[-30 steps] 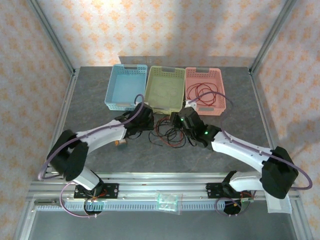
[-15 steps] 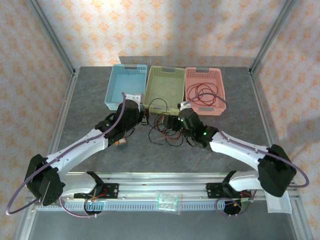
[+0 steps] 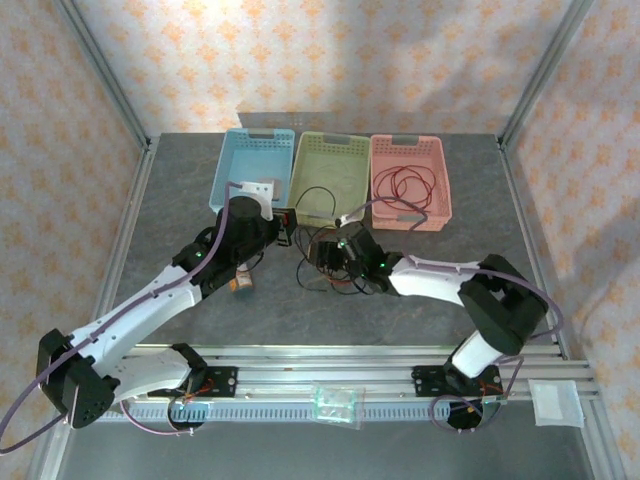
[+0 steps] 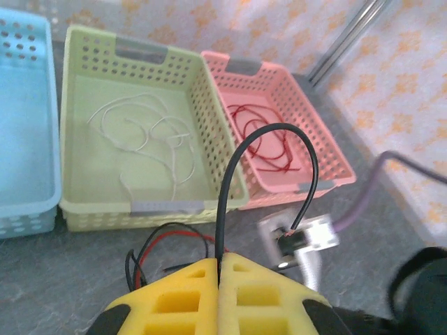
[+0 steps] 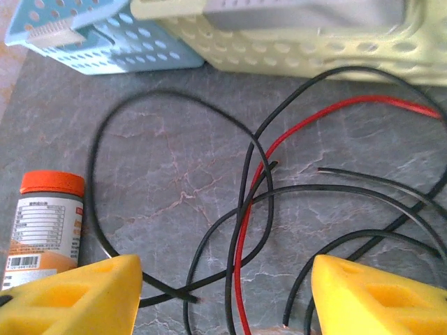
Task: Untangle the cables
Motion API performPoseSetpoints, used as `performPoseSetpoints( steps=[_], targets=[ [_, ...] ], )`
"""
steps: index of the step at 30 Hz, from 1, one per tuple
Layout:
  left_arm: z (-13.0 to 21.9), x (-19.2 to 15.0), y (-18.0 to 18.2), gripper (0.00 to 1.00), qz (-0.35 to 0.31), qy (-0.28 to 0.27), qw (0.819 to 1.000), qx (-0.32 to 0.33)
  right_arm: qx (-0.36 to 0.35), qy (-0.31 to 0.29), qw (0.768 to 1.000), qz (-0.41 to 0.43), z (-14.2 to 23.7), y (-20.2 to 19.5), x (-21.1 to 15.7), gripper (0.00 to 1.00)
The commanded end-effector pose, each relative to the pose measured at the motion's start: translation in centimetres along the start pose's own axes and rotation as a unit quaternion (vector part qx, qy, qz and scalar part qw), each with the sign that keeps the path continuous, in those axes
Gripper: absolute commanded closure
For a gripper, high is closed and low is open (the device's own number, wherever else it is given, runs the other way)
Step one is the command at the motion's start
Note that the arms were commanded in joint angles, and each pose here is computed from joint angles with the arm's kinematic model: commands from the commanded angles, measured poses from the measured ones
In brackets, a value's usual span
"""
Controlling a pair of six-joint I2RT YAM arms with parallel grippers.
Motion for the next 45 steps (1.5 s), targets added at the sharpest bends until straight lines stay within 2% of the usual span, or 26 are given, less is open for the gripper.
performPoseSetpoints(
  steps=[1, 9, 18, 29, 35, 45],
  targets=[
    [1.9, 2.8, -1.6, 1.0, -0.01, -0.044, 0.998, -0.041, 0.047, -0.006, 0.999, -0.009, -0.7, 2.2, 0.8, 0.35],
    [4.4, 5.7, -2.7, 1.0, -0.013, -0.081, 0.995, -0.057, 0.038, 0.017, 0.999, -0.018, -2.1, 1.5, -0.4, 0.35],
    [7.5, 9.8, -4.1, 1.0, -0.017, -0.135, 0.988, -0.078, -0.047, 0.02, 0.998, -0.032, -3.2, -0.5, -0.9, 0.38],
    [10.2, 14.7, -6.0, 1.0, -0.032, -0.161, 0.982, -0.094, -0.072, 0.034, 0.996, -0.035, -3.9, -1.4, -1.6, 0.38],
    [12.0, 17.4, -6.8, 1.0, -0.044, -0.189, 0.976, -0.1, -0.089, 0.027, 0.995, -0.035, -3.7, -1.8, -1.5, 0.38],
    [15.8, 21.3, -7.3, 1.0, -0.071, -0.244, 0.963, -0.084, -0.157, 0.008, 0.987, -0.042, -3.3, -3.3, -1.5, 0.42]
  ],
)
Point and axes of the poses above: each hand's point on the last joint's axis, 136 mm out from that joint toward the fingers, its own z axis back along the fingers, its own y axis along the line the jaws close on, x = y × z, the point moved 8 cm from there along z, back along the fingers, and after that the axes turned 6 degrees about -z, right-handed, at the moved point
